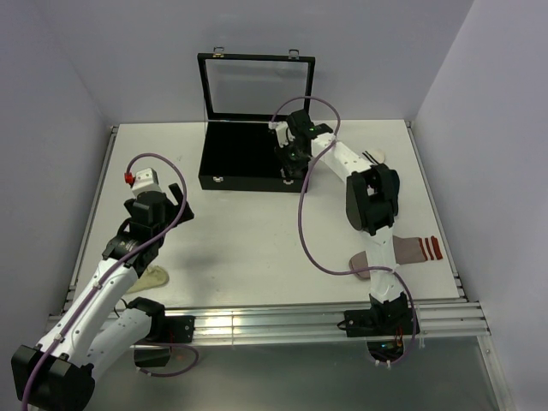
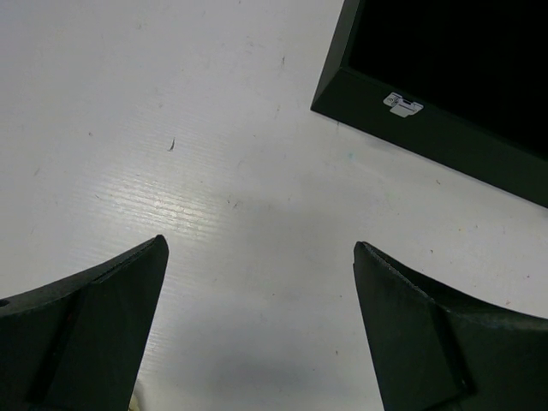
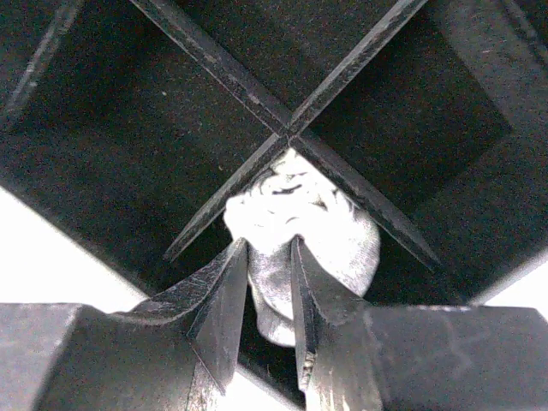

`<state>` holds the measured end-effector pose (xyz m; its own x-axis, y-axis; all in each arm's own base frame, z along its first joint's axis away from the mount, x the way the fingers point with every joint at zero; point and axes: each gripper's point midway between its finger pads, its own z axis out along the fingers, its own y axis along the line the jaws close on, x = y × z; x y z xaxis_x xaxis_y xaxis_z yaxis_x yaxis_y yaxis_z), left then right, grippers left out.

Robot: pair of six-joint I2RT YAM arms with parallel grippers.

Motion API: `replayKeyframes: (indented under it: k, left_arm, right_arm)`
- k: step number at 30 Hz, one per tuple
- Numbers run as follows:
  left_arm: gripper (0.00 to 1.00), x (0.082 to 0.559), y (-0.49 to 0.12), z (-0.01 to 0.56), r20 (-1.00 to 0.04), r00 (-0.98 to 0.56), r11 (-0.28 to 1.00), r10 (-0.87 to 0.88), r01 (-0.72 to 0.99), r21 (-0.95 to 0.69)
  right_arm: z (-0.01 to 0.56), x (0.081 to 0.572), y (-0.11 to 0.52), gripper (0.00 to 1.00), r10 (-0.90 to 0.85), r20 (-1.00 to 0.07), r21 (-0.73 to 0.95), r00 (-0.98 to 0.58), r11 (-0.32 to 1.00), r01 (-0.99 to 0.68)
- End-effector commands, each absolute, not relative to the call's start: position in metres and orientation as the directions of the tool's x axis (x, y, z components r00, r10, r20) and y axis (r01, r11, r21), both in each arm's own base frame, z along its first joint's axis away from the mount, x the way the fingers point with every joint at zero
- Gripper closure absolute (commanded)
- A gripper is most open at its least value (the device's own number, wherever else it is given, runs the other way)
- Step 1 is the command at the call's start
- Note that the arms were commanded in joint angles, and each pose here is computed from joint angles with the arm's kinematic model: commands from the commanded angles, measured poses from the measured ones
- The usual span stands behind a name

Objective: Roll the socks
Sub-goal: Place the sock in the storage box.

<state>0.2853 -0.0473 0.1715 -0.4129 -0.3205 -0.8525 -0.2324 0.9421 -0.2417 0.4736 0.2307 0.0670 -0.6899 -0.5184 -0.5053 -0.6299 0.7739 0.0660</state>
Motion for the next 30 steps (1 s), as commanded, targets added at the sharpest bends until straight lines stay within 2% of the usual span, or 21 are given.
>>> replayKeyframes:
  k: [1, 4, 9, 12, 19, 27, 30]
  left_arm:
    - [0.05, 0.288, -0.044, 0.182, -0.868, -0.365, 0.935, -0.337, -0.239, -0.263]
    - [0.05, 0.288, -0.044, 0.181, -0.867, -0.367, 0.934, -0.339, -0.239, -0.264]
    - [0.05, 0.288, -0.045, 0.183, -0.869, -0.361, 0.935, -0.339, -0.235, -0.267]
    - [0.05, 0.289, -0.044, 0.184, -0.87, -0.36, 0.935, -0.338, -0.235, -0.266]
    - [0.04, 0.288, -0.044, 0.187, -0.873, -0.347, 0.933, -0.343, -0.235, -0.274]
    - [0.01, 0.286, -0.042, 0.191, -0.876, -0.333, 0.93, -0.349, -0.237, -0.281]
    - [0.01, 0.286, -0.042, 0.192, -0.876, -0.328, 0.928, -0.353, -0.24, -0.284]
  right_arm:
    - [0.038, 0.452, 0.23, 0.67, -0.521, -0.43, 0.115, -0.738, 0.779, -0.617]
    - [0.014, 0.443, 0.218, 0.64, -0.517, -0.364, 0.11, -0.775, 0.802, -0.587]
    - [0.012, 0.443, 0.204, 0.53, -0.476, -0.351, 0.117, -0.806, 0.832, -0.542]
    - [0.033, 0.449, 0.21, 0.48, -0.456, -0.403, 0.143, -0.794, 0.825, -0.546]
    - [0.126, 0.471, 0.228, 0.37, -0.401, -0.578, 0.149, -0.711, 0.804, -0.575]
    - [0.181, 0.478, 0.219, 0.28, -0.322, -0.665, 0.124, -0.674, 0.842, -0.524]
    - [0.206, 0.481, 0.206, 0.28, -0.258, -0.712, 0.11, -0.653, 0.878, -0.466]
